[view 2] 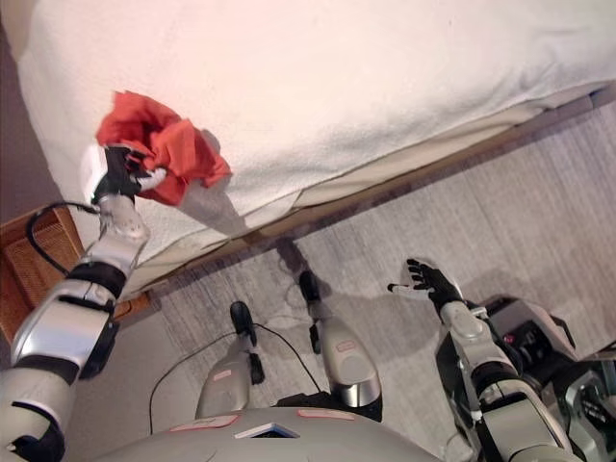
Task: Put the clothes on the bed into the basket.
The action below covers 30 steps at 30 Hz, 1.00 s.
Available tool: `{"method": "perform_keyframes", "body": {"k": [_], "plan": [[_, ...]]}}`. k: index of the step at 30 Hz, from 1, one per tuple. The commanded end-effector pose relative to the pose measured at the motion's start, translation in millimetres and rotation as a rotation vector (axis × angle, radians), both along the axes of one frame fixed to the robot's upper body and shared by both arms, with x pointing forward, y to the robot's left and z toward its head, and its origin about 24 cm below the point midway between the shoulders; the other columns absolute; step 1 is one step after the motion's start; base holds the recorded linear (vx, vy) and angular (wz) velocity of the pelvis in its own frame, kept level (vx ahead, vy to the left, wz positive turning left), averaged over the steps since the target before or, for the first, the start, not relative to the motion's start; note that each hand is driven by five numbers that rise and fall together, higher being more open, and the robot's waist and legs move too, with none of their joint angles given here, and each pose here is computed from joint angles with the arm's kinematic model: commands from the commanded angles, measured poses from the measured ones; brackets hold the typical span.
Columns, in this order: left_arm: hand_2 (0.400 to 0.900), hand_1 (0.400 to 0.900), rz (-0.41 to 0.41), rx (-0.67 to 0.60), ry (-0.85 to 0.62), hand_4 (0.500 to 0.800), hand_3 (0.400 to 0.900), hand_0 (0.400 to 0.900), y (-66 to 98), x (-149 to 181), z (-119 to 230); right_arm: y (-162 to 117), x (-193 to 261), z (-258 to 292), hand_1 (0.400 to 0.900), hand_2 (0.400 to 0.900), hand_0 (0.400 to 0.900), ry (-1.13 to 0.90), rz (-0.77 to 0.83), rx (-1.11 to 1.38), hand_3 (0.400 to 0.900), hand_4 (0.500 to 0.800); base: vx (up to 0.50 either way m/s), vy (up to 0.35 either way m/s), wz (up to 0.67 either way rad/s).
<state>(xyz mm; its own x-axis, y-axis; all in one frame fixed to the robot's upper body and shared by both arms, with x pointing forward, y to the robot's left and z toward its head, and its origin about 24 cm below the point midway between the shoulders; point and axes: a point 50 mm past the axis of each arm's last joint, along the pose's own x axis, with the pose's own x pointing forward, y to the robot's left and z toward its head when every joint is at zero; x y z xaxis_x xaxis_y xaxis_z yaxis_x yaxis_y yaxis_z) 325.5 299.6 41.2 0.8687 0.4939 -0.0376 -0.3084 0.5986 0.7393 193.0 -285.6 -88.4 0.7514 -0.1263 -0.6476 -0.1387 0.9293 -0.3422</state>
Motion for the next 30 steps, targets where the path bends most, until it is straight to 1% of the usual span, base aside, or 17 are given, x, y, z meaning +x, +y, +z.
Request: {"method": "perform_keyframes", "body": {"k": [1,3,4,6,9,11,13,14,15,17,18,21,24,29,30], "plan": [[0.4,0.4,0.026,0.03,-0.039,0.5,0.4,0.4,20.4,-16,0,-36,-42,-6,0.9,0.9,0.9,0.093,-0.09,-0.084,0.9,0.8,0.05,-0.027,0.34],[0.4,0.4,0.027,0.038,-0.036,0.5,0.4,0.4,23.6,-20,-1,-37,-44,-7,0.9,0.9,0.9,0.102,-0.097,-0.088,0.9,0.8,0.05,-0.015,0.3],[0.4,0.4,0.043,0.042,-0.005,0.5,0.4,0.4,31.4,-30,-8,-37,-44,-8,0.9,0.9,0.9,0.11,-0.094,-0.089,0.9,0.8,0.088,-0.021,0.43],[0.4,0.4,0.061,0.044,0.024,0.5,0.4,0.4,37.9,-37,-13,-37,-48,-10,0.9,0.9,0.9,0.128,-0.093,-0.089,0.9,0.8,0.083,-0.015,0.35],[0.4,0.4,0.119,0.064,0.055,0.5,0.4,0.4,56.1,-45,-11,-37,-50,-12,0.9,0.9,0.9,0.148,-0.081,-0.09,0.9,0.8,0.042,0.003,0.31],[0.4,0.4,0.174,0.111,0.076,0.5,0.4,0.4,76.0,-50,-1,-36,-50,-12,0.9,0.9,0.9,0.156,-0.067,-0.094,0.9,0.8,0.0,-0.002,0.24],[0.4,0.4,0.198,0.159,0.074,0.5,0.4,0.4,90.0,-52,13,-37,-52,-12,0.9,0.9,0.9,0.162,-0.056,-0.094,0.9,0.8,-0.003,-0.012,0.17],[0.4,0.4,0.241,0.181,0.092,0.5,0.4,0.4,103.1,-59,18,-37,-52,-12,0.9,0.9,0.9,0.166,-0.049,-0.095,0.9,0.8,-0.006,-0.002,0.11],[0.4,0.4,0.252,0.212,0.084,0.5,0.4,0.4,108.8,-60,26,-38,-53,-12,0.9,0.9,0.9,0.166,-0.052,-0.093,0.9,0.8,-0.018,0.0,0.05],[0.4,0.4,0.329,0.245,0.099,0.5,0.4,0.4,130.5,-71,39,-38,-52,-11,0.9,0.9,0.9,0.166,-0.043,-0.092,0.9,0.8,0.0,0.0,0.0],[0.4,0.4,0.334,0.265,0.077,0.5,0.4,0.4,132.9,-70,48,-38,-55,-12,0.9,0.9,0.9,0.171,-0.042,-0.091,0.9,0.8,0.0,0.0,0.0],[0.4,0.4,0.402,0.324,0.055,0.5,0.4,0.4,153.4,-80,74,-44,-62,-12,0.9,0.9,0.9,0.197,-0.044,-0.104,0.9,0.8,-0.007,0.011,-0.06],[0.4,0.4,0.426,0.432,0.079,0.5,0.4,0.4,165.9,-86,96,-45,-63,-11,0.9,0.9,0.9,0.198,-0.035,-0.103,0.9,0.8,-0.019,0.019,-0.11],[0.4,0.4,0.486,0.447,0.051,0.5,0.4,0.4,177.1,-90,119,-49,-62,-8,0.9,0.9,0.9,0.2,-0.038,-0.111,0.9,0.8,-0.039,0.029,-0.13],[0.4,0.4,0.508,0.446,0.057,0.5,0.4,0.4,181.3,-94,122,-50,-61,-7,0.9,0.9,0.9,0.201,-0.034,-0.112,0.9,0.8,-0.015,0.012,-0.08]]}}
